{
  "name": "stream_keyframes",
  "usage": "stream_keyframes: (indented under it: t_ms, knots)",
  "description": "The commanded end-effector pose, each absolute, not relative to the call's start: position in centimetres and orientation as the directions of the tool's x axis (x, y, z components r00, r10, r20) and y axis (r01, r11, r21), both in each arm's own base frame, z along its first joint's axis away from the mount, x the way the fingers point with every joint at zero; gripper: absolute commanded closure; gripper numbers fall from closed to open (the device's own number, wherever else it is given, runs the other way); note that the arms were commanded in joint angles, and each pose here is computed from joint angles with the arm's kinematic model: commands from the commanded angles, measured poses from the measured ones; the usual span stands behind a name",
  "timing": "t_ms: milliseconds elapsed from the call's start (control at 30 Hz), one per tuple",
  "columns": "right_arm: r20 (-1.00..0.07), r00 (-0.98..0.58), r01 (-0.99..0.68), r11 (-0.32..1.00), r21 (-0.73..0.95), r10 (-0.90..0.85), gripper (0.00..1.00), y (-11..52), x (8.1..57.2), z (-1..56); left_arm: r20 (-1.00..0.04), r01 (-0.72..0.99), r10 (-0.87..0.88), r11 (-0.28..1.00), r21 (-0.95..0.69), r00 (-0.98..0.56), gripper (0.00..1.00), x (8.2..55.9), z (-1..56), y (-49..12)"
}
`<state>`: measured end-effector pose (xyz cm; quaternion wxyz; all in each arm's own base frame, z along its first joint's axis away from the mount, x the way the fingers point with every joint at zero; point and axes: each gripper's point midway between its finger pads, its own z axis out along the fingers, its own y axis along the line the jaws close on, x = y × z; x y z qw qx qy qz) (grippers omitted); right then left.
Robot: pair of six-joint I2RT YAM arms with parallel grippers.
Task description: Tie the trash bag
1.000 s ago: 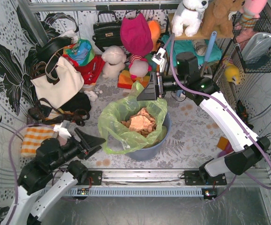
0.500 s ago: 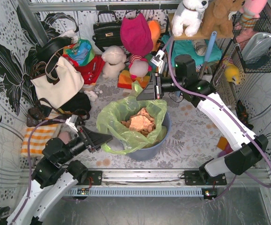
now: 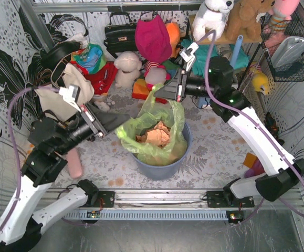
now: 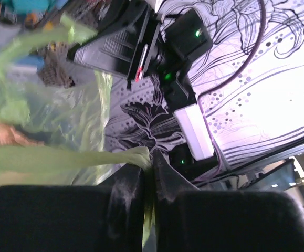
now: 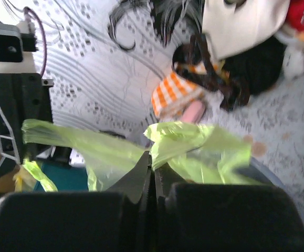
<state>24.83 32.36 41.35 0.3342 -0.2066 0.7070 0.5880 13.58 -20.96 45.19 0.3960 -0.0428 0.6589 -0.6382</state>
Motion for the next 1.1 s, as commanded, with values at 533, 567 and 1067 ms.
stream_keyframes:
  t_ms: [533, 567, 1067]
  knots:
    - [-0.84, -0.121, -0.803, 0.445, 0.397, 0.53, 1.0, 23.5, 23.4, 61.4, -0.782, 0.719, -0.548, 0.412, -0.56, -0.297, 0.85, 23.0, 62.2, -21.7]
    - [-0.842, -0.123, -0.799, 0.452, 0.398, 0.525, 1.0, 23.5, 23.5, 61.2, -0.778, 0.711, -0.552, 0.416, -0.567, -0.298, 0.85, 23.7, 62.0, -21.4]
    - [-0.861, -0.165, -0.673, 0.583, 0.455, 0.482, 1.0, 22.6, 26.3, 53.9, -0.713, 0.768, -0.564, 0.203, -0.608, -0.416, 0.87, 26.4, 61.2, -22.2]
